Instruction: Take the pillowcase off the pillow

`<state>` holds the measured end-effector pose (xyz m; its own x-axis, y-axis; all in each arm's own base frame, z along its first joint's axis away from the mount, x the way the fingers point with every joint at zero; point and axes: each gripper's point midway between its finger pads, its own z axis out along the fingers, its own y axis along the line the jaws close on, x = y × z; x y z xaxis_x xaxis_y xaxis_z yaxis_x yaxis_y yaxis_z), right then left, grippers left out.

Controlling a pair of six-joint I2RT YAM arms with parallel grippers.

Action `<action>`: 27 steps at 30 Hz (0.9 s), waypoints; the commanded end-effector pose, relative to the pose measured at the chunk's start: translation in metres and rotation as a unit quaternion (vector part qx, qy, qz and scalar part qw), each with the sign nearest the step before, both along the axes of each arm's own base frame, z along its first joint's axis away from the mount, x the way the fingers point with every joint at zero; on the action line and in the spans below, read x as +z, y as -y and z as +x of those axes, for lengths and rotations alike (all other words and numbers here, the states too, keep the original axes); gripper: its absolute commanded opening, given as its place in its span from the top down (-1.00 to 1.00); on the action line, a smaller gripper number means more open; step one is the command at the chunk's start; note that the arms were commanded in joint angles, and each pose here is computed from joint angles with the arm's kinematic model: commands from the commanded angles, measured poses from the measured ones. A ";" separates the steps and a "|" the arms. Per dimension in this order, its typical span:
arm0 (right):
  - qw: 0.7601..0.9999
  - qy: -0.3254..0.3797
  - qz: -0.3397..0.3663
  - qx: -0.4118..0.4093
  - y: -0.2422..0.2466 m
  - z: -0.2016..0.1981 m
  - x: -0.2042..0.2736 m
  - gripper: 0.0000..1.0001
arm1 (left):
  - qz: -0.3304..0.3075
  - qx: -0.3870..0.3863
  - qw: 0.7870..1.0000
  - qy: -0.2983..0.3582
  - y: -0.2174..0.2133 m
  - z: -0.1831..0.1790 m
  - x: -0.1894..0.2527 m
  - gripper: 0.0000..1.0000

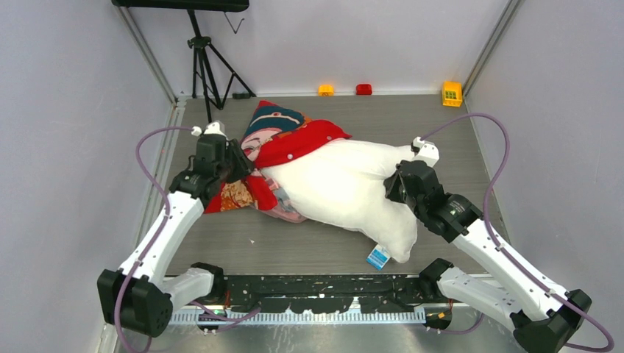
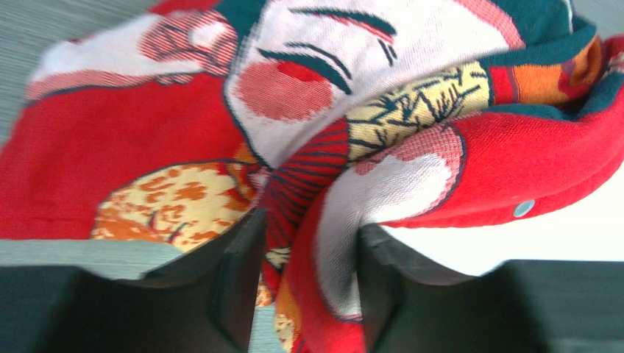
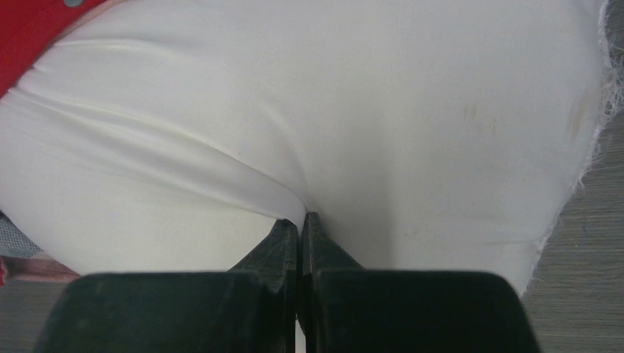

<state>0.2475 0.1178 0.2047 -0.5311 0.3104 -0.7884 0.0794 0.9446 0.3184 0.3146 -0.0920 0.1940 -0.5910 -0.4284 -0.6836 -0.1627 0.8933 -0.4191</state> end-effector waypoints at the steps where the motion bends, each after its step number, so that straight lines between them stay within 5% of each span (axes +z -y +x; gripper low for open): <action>1: 0.998 0.017 -0.043 -0.044 0.029 0.006 0.017 0.75 | 0.111 0.128 0.984 0.064 -0.077 -0.004 0.052 -0.18; 4: 1.000 0.008 -0.025 -0.011 0.015 0.004 0.018 -0.38 | 0.090 0.120 0.985 0.082 -0.072 -0.009 0.067 -0.58; 6: 1.000 0.009 -0.020 -0.004 0.013 0.003 0.022 -0.65 | 0.065 0.119 0.987 0.082 -0.066 -0.013 0.070 -0.91; 14: 1.000 -0.005 -0.010 0.004 0.012 -0.007 0.052 -0.81 | -0.029 0.145 0.986 0.079 -0.055 -0.023 0.069 -1.00; 19: 0.999 -0.035 -0.009 -0.021 0.017 -0.011 0.056 -0.82 | -0.079 0.149 0.985 0.024 -0.046 -0.018 0.049 -0.99; 27: 0.990 -0.138 0.001 0.019 -0.013 -0.016 -0.008 -0.83 | -0.132 0.144 0.980 -0.040 -0.029 -0.015 0.024 -0.99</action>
<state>0.2362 0.1136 0.2342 -0.6409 0.2939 -0.7092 0.1229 0.9512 0.2832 0.3013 -0.0500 0.2245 -0.4367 -0.6972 -0.5685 -0.4235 0.7169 -0.5538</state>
